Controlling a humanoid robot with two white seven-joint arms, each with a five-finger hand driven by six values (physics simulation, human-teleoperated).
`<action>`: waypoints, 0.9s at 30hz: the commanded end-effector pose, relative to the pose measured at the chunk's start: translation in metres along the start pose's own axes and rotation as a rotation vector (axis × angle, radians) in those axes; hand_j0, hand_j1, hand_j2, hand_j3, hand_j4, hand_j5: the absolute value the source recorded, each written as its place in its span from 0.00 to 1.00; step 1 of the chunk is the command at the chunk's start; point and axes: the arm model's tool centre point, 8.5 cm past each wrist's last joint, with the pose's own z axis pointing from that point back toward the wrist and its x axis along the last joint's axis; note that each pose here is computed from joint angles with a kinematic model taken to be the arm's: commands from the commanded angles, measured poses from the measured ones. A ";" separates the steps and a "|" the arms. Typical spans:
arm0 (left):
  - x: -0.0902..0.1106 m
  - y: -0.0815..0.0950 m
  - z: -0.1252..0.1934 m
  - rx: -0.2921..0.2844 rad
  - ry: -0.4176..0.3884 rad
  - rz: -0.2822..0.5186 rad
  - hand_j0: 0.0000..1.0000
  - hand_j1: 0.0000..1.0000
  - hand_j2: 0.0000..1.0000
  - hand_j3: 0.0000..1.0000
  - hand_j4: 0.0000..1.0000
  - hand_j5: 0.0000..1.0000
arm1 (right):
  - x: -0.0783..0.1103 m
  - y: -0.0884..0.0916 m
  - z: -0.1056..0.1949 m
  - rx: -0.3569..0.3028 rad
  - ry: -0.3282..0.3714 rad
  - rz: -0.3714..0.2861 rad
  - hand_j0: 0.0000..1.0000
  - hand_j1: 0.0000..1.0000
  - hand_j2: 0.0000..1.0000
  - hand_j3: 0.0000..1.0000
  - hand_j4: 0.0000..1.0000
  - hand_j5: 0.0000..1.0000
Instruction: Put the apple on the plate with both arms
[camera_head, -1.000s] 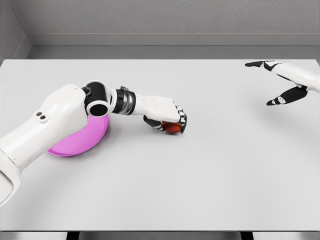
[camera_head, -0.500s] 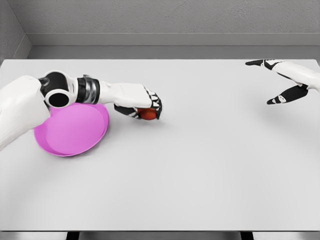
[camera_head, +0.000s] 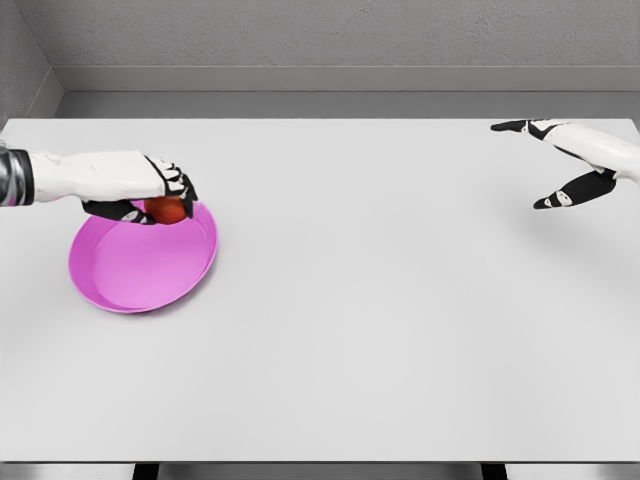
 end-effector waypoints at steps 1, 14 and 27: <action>-0.009 -0.006 0.003 -0.009 0.029 0.020 0.49 0.49 0.49 0.49 0.49 0.49 | 0.000 -0.001 0.001 -0.005 -0.001 -0.006 1.00 1.00 1.00 1.00 1.00 1.00; -0.010 -0.024 -0.008 -0.029 0.024 0.051 1.00 1.00 1.00 1.00 1.00 1.00 | 0.000 0.000 0.001 -0.004 0.000 -0.007 1.00 1.00 1.00 1.00 1.00 1.00; 0.071 0.055 -0.110 0.157 -0.292 0.012 1.00 1.00 1.00 1.00 1.00 1.00 | 0.000 0.000 0.001 -0.003 0.000 -0.008 1.00 1.00 1.00 1.00 1.00 1.00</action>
